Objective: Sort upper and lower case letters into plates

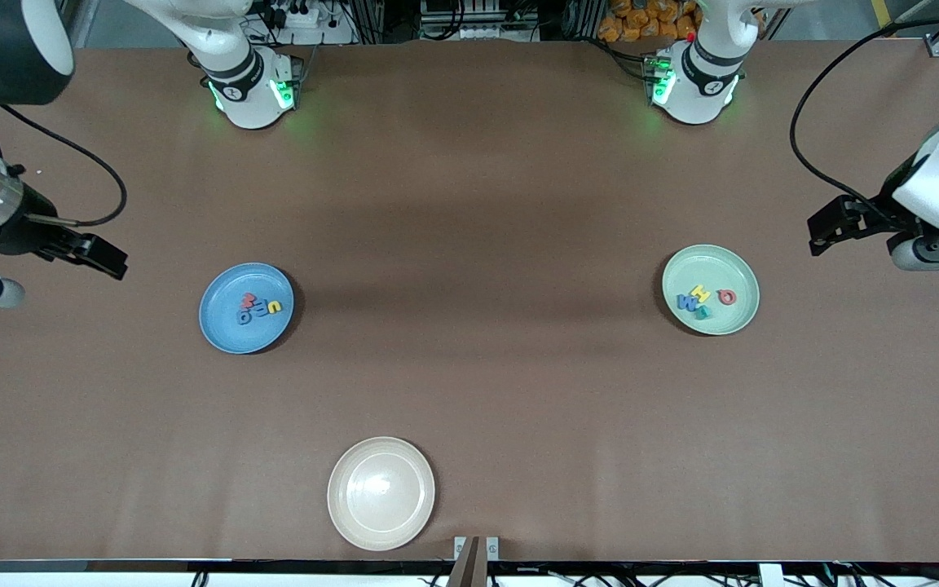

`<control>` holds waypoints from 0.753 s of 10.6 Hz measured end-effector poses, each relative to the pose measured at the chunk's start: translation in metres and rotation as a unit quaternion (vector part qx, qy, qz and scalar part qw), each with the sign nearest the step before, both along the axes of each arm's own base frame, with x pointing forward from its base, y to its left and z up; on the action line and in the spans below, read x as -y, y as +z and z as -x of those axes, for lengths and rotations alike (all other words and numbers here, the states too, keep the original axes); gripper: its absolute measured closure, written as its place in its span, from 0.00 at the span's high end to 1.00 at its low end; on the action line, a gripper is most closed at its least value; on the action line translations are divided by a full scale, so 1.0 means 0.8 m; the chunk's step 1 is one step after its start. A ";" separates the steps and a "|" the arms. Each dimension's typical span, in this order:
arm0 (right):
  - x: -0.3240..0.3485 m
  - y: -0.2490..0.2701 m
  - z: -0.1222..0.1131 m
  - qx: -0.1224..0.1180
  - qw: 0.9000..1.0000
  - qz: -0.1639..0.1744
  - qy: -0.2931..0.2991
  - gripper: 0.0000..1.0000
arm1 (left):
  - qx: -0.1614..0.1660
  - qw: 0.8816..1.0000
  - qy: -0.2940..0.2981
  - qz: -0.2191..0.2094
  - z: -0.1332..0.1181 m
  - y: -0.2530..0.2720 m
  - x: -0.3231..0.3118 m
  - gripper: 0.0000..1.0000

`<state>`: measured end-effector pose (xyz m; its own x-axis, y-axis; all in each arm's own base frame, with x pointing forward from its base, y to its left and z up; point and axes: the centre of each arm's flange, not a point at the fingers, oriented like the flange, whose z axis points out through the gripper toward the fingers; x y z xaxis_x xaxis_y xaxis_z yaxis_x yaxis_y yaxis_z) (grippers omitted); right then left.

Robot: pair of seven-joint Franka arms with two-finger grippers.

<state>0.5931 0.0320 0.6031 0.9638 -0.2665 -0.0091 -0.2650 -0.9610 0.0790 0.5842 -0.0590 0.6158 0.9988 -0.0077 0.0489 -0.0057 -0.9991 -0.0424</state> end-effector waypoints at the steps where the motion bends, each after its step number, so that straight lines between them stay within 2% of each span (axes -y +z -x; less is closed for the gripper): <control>1: 0.016 0.009 0.006 -0.002 1.000 -0.004 -0.001 1.00 | -0.001 1.000 0.001 0.000 0.001 0.001 -0.001 1.00; 3: 0.026 0.023 0.016 -0.002 1.000 -0.010 0.008 1.00 | -0.007 1.000 -0.002 -0.001 0.008 0.006 0.002 1.00; 6: 0.014 0.026 0.018 -0.001 1.000 -0.018 0.016 1.00 | -0.027 0.999 -0.002 0.021 0.026 0.012 0.008 1.00; 8: 0.013 0.023 0.022 -0.014 0.999 -0.019 0.026 1.00 | -0.025 0.999 0.000 0.022 0.041 0.019 0.005 1.00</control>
<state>0.5757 0.0215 0.6213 0.9756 -0.2148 -0.0460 -0.2126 -0.9759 0.0487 0.5516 -0.0632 0.6309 1.0000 -0.0058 -0.0011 -0.0057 -1.0000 0.0010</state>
